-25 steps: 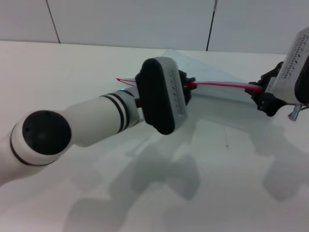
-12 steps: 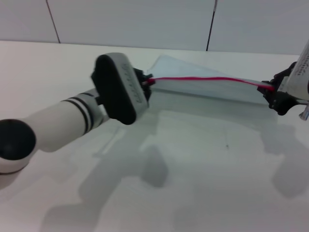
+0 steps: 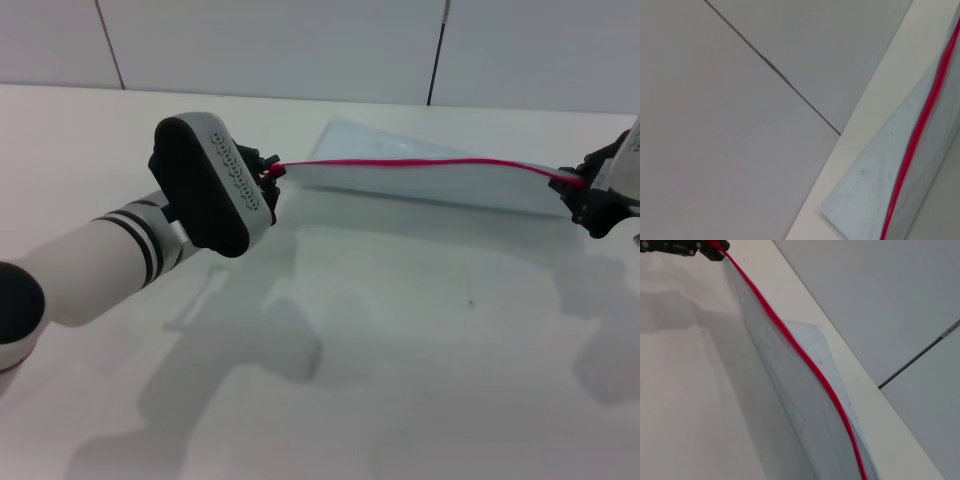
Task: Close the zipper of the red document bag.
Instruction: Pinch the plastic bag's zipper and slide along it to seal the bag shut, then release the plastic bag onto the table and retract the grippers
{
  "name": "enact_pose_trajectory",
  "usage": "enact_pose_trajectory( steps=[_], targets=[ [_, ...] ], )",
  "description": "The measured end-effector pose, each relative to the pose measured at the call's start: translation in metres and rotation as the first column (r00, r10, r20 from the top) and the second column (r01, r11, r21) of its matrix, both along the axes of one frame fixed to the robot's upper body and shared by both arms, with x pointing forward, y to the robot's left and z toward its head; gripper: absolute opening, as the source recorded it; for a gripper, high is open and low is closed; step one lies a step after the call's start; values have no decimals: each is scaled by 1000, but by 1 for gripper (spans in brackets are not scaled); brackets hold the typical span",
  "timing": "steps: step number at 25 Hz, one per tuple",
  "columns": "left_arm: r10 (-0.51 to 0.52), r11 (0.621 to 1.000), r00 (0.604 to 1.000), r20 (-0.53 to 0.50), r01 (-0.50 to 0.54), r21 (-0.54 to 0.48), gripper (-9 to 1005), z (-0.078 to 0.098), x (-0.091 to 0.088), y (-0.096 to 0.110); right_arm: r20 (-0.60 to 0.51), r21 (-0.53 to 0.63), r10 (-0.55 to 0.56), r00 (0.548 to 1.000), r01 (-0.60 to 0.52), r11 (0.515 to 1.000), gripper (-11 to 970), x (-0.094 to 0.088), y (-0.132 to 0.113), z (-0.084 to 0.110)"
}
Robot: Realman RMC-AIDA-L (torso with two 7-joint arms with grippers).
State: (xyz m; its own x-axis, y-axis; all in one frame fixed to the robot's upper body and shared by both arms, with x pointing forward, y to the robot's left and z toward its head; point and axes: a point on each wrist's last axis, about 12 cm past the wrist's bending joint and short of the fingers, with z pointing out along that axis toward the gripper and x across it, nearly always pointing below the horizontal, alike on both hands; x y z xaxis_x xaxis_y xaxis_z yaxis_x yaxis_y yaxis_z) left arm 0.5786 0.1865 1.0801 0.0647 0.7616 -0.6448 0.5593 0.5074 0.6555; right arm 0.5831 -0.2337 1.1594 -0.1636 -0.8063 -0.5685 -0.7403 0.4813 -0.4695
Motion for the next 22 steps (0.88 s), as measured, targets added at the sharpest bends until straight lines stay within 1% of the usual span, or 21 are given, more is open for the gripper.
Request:
enact_pose_trajectory(
  steps=[4,10,11,18,22],
  targets=[
    [7,1000,1000,-5,-7,-1,83,-2,-1,2,0,0,-1,1000,1,1000,49,0,0,0],
    [23,1000,1000,0,-23,-17,83,1,1,4,-16,-16,11,1000,-11,1000,101,-1,0,-3],
    [32,999,999,-5,-32,-38,83,3,2,3,-21,-20,10,1000,-10,1000,110,-1,0,-4],
    [81,993,997,-8,-82,-88,97,8,9,8,-55,-31,-65,996,63,998,171,2,-7,-10],
    [107,986,994,-16,-108,-125,171,10,12,9,-52,-22,-70,996,69,997,206,0,-6,-9]
  ],
)
